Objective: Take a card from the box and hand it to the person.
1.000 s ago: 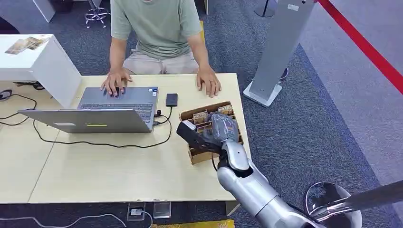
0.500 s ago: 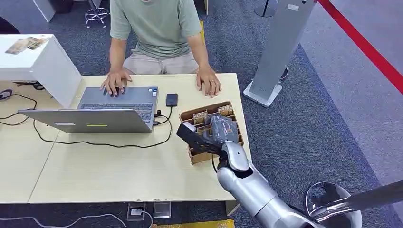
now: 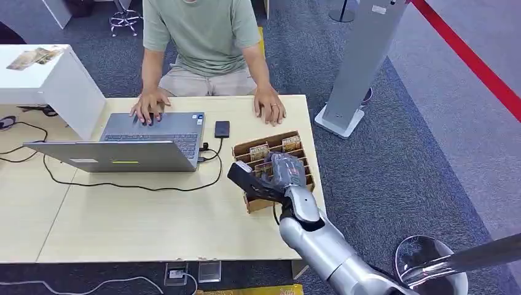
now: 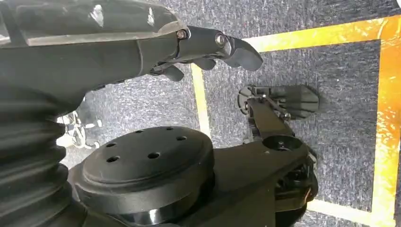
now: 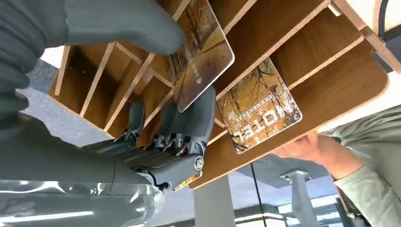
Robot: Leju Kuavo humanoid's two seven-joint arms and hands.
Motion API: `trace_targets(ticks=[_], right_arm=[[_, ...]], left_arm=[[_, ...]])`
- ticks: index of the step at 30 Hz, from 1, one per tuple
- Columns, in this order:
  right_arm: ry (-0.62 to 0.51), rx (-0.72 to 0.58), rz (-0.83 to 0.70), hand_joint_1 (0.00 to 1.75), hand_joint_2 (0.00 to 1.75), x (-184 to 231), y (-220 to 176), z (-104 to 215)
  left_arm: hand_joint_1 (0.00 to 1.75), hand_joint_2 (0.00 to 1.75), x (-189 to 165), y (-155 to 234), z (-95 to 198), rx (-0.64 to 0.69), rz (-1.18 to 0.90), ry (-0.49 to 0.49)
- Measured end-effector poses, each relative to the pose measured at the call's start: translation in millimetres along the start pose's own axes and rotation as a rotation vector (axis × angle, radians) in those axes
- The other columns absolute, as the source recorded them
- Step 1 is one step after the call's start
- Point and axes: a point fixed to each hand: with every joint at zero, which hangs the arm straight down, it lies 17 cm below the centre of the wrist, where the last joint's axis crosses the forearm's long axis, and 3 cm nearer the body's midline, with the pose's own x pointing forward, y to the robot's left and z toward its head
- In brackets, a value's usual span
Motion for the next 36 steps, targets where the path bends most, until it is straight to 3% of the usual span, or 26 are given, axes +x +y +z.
trace_targets(ticks=[2,4,9,25,29,36], right_arm=[[-0.001,0.000,0.001,0.96,1.75,0,0,0],[-0.001,0.001,-0.001,1.27,1.75,-1,1,-1],[0.000,-0.001,-0.004,1.45,1.75,-3,0,-3],[-0.015,-0.057,-0.044,1.45,1.75,-4,-6,-1],[-0.090,-0.174,-0.103,1.45,1.75,8,-26,3],[-0.380,-0.381,-0.155,1.45,1.75,53,-71,32]], left_arm=[[0.00,1.75,0,0,0,0.000,0.000,0.000],[0.00,1.75,0,0,0,0.000,0.000,0.001],[0.00,1.75,-1,-1,0,-0.001,0.002,0.004],[0.00,1.75,2,1,0,0.006,-0.003,-0.007],[0.00,1.75,2,1,0,0.006,-0.002,-0.007],[0.00,1.75,2,2,0,0.013,0.006,-0.011]])
